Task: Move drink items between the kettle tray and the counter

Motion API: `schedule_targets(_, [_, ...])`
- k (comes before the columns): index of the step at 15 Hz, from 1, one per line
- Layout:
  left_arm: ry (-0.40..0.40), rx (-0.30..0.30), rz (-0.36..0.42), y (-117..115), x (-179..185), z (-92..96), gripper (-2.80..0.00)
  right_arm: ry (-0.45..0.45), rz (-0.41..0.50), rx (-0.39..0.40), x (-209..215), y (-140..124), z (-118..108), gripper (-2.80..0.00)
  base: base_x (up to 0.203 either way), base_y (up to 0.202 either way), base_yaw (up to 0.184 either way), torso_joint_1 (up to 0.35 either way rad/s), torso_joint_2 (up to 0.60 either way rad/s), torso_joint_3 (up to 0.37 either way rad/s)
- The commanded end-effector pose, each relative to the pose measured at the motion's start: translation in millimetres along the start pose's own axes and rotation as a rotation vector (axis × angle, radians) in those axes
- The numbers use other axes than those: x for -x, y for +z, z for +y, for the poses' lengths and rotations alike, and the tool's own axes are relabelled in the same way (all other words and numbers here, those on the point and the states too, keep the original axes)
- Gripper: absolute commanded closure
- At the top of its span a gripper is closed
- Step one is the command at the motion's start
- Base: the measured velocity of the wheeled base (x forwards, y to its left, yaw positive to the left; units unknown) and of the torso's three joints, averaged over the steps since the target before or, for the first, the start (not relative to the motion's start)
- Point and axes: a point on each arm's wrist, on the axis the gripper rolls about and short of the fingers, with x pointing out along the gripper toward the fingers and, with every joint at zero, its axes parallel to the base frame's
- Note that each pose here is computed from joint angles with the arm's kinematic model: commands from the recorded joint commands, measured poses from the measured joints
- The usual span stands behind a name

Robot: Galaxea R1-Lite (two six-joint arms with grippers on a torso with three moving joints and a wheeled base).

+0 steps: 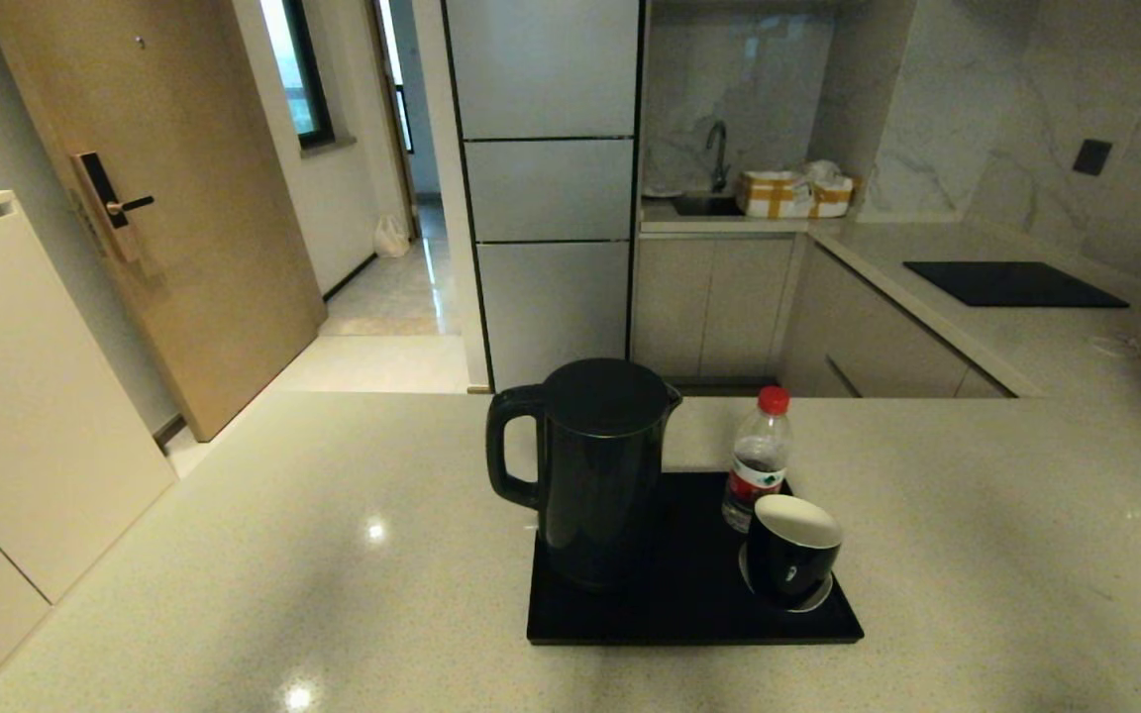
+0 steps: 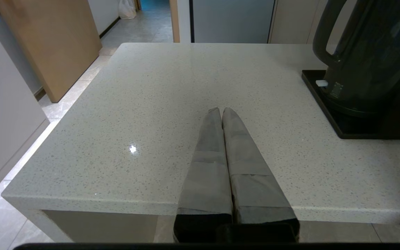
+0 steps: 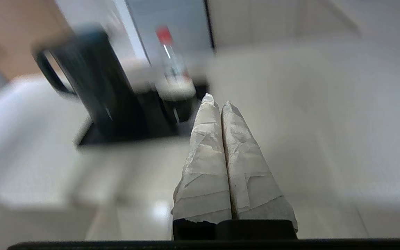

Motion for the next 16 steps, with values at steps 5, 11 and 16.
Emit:
schedule_targets(5, [0.0, 0.0, 0.001, 0, 0, 0.0, 0.0, -0.043, 0.012, 0.113, -76, -82, -17, 0.0, 0.0, 0.0, 0.0, 0.0, 0.0, 0.0])
schedule_targets(11, [-0.001, 0.0, 0.0, 0, 0, 0.0, 0.0, -0.062, -0.01, 0.139, -79, -87, -18, 0.0, 0.0, 0.0, 0.0, 0.0, 0.0, 0.0])
schedule_targets(16, [-0.001, 0.0, 0.001, 0, 0, 0.0, 0.0, -0.062, -0.01, 0.139, -79, -86, -18, 0.0, 0.0, 0.0, 0.0, 0.0, 0.0, 0.0])
